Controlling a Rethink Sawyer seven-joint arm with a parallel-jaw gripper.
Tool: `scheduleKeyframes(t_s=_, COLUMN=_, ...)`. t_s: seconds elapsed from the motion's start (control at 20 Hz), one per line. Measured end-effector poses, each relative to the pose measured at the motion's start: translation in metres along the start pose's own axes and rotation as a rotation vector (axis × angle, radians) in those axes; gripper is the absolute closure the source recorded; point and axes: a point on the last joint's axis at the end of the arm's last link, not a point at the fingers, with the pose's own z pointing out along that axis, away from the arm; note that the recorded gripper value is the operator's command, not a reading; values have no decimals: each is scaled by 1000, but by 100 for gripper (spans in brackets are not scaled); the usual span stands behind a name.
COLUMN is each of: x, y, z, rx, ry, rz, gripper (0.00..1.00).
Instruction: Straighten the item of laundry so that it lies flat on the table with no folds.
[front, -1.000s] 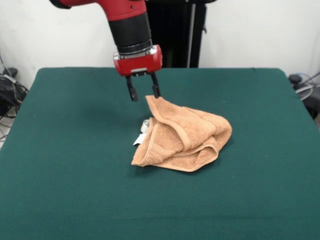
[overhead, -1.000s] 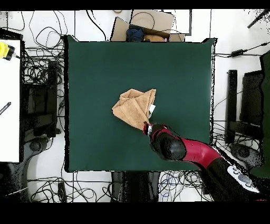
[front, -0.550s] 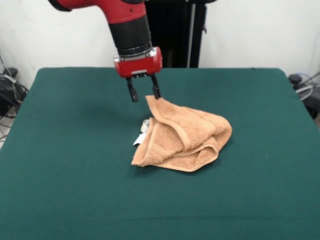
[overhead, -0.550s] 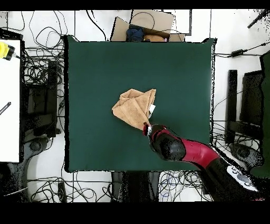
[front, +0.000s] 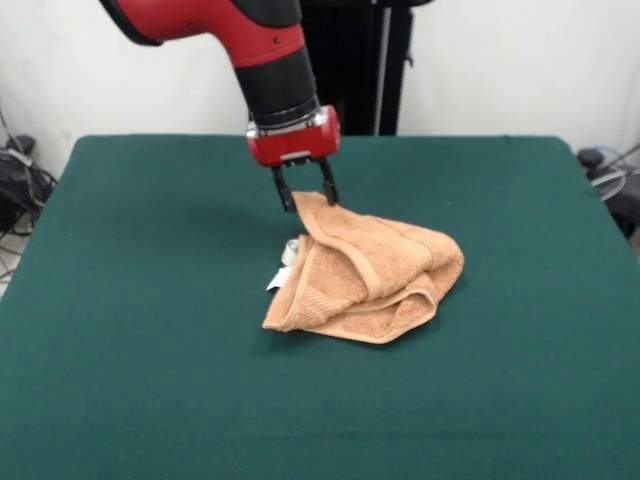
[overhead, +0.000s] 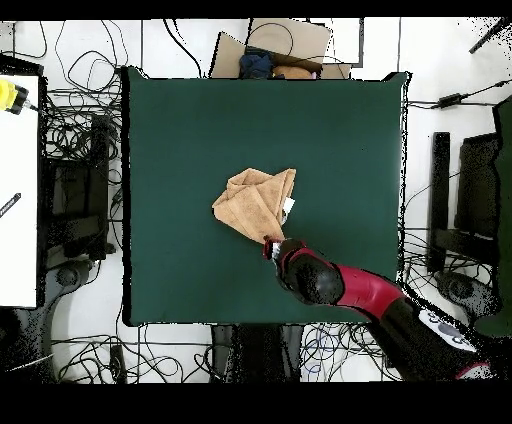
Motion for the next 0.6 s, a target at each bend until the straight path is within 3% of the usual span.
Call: scheduleKeyframes(t_s=0.6, x=8, y=0, z=7, rx=-19, ry=16, rz=18, gripper=0)
